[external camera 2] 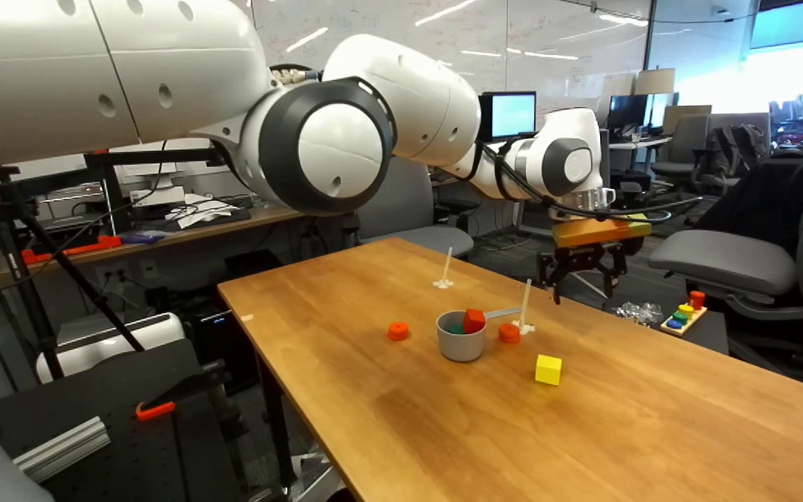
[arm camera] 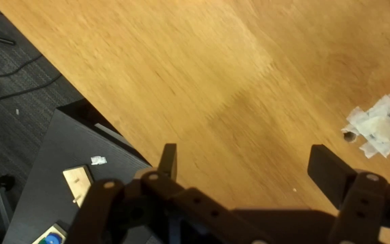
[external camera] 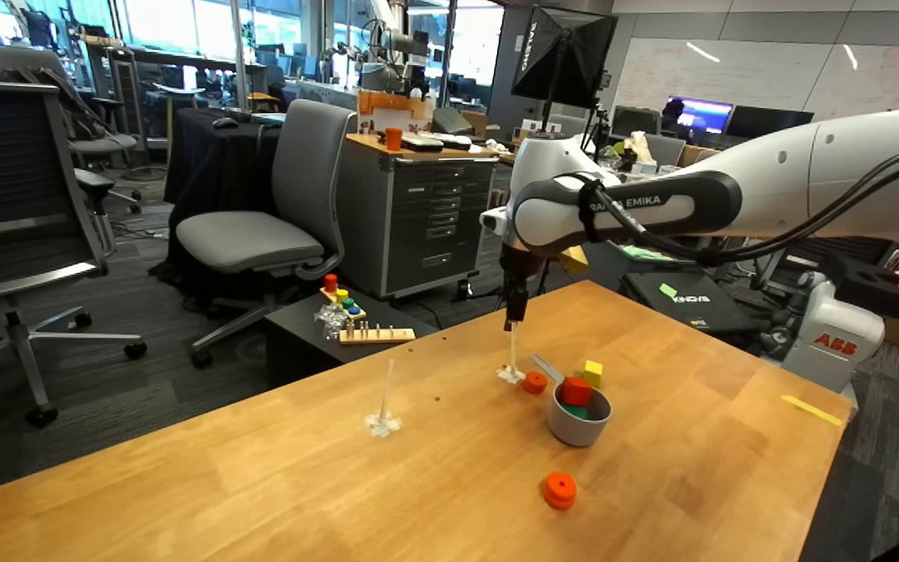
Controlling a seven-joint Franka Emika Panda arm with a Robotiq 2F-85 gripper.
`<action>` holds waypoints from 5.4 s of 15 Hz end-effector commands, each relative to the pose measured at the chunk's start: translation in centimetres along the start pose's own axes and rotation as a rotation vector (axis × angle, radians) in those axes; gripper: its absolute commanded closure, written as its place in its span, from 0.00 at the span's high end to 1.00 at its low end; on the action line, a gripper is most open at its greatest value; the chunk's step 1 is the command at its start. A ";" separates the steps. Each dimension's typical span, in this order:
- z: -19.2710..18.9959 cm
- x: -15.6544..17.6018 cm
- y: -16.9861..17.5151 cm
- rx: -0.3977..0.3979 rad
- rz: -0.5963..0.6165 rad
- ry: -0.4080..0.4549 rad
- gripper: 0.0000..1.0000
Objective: Put the green, orange and yellow b=objects and put them in the pot
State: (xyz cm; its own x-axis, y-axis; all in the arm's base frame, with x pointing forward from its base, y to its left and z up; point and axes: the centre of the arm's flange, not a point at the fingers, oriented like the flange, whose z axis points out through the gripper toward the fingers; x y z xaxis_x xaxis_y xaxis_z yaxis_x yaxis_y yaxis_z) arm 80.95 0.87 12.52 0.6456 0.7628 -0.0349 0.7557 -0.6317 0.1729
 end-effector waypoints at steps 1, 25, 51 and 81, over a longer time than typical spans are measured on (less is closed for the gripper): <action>-1.2 -1.0 -4.0 0.018 -0.008 0.023 1.00; -3.5 0.2 -8.1 -0.060 0.005 0.128 1.00; -10.3 8.5 -4.1 -0.200 -0.081 0.236 1.00; -5.3 6.3 -1.9 -0.169 0.026 0.206 1.00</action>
State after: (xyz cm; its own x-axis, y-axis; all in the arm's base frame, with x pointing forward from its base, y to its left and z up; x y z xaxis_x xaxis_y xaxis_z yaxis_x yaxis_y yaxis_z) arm 83.00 7.63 17.17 0.6157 0.7694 0.1700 0.6988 -0.6328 0.3334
